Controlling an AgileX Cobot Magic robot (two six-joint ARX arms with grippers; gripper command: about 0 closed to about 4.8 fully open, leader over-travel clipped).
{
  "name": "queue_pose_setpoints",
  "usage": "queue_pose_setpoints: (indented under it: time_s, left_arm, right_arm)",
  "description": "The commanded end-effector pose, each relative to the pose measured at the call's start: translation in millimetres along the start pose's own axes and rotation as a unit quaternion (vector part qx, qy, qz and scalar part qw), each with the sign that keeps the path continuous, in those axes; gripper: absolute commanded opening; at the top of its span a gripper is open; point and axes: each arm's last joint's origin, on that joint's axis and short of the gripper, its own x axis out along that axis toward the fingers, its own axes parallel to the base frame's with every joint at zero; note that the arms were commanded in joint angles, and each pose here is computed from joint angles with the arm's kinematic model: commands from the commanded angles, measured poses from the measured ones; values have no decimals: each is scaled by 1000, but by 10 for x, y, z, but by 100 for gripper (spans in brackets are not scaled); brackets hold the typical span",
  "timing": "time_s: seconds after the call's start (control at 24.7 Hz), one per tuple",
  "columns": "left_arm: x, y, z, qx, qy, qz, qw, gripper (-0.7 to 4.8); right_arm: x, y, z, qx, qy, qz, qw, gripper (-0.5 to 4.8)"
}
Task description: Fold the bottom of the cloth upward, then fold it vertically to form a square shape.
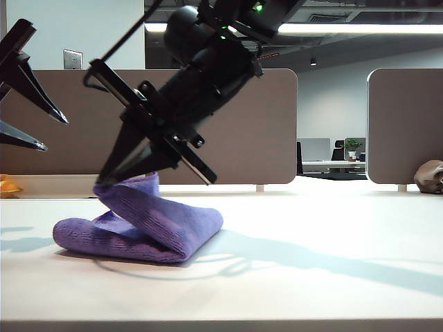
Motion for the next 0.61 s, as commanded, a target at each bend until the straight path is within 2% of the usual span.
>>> queue_pose_setpoints:
  time_s: [0.04,0.36,0.61]
  left_arm:
    - [-40,-4,49,-4,-17,-11,1000,209]
    - [-104,36,89,-17,-26,-24,999,209]
    - [-108,40,90,-18,-27,-23,999,209]
  right_arm:
    - [-1,80,57,-6,-10,16,1000,-2]
    - [118,216,129,-17,-2,36,999,-1]
    - [273,159,102,-2,21,35,999,-1]
